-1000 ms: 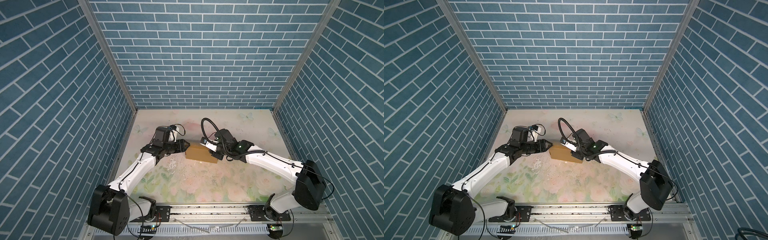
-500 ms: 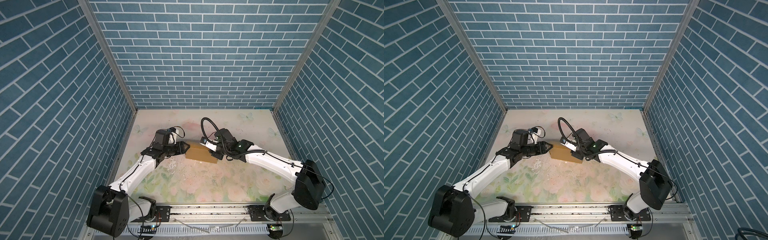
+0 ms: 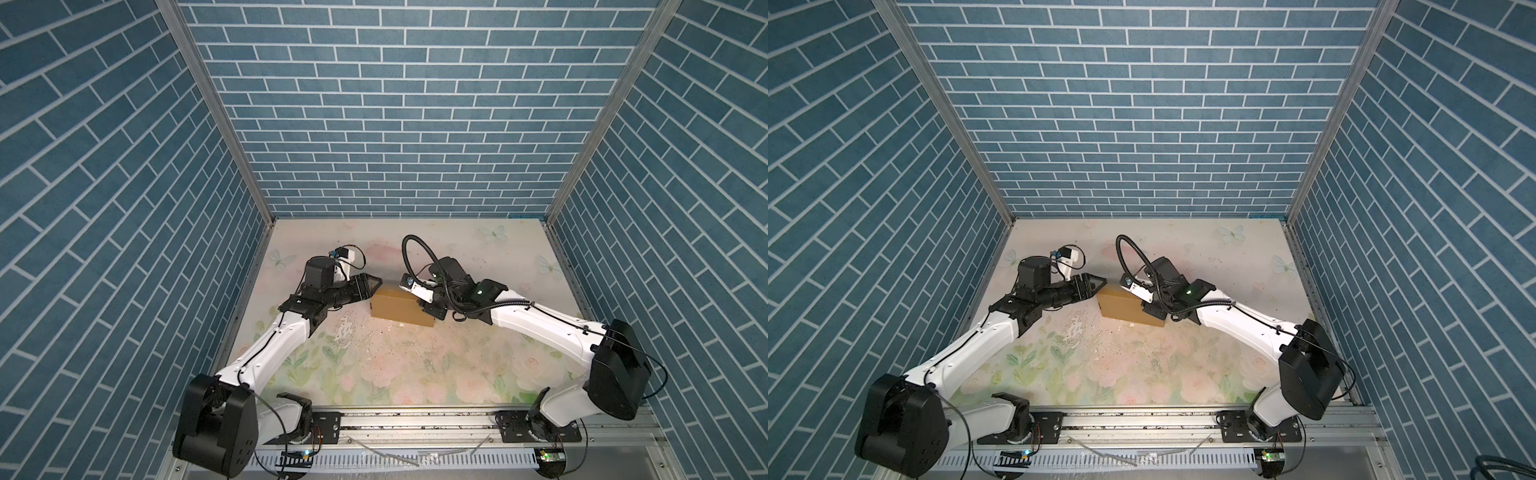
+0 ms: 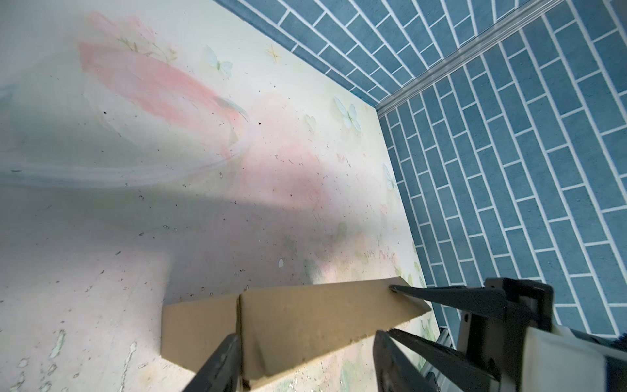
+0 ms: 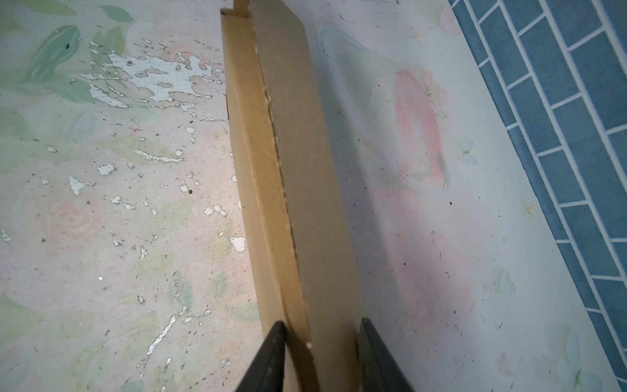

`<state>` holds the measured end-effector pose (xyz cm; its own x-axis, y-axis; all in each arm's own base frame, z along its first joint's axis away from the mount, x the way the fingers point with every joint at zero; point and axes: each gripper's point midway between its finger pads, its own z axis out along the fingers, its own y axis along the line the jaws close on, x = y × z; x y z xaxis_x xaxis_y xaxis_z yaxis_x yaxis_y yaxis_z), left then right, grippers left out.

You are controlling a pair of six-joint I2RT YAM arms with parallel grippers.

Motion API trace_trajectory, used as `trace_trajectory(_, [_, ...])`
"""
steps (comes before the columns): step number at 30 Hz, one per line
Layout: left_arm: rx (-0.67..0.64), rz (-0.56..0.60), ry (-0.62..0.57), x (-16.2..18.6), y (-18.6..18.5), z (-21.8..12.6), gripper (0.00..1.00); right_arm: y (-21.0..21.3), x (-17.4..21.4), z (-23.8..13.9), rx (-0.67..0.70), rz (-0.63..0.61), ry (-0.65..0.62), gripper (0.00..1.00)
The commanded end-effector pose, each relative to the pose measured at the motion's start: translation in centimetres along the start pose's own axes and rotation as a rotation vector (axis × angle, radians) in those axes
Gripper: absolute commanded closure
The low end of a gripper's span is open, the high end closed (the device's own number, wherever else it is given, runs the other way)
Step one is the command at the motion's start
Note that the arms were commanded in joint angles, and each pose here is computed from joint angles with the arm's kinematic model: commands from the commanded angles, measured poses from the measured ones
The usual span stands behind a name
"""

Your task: Fold the paper box

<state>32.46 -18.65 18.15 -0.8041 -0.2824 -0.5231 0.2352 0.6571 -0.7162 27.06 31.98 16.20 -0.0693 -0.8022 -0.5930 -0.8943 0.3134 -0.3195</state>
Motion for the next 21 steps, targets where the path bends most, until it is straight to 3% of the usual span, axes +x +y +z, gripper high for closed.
trace_trajectory(1, [0.037,-0.006,-0.019,-0.4,0.0,0.5,0.37,0.2,-0.3,-0.1,-0.024,0.031,-0.001,0.64])
trace_trajectory(21, [-0.019,-0.043,0.044,3.0,3.8,2.2,0.41,0.1,-0.5,0.2,-0.027,0.041,0.003,0.65])
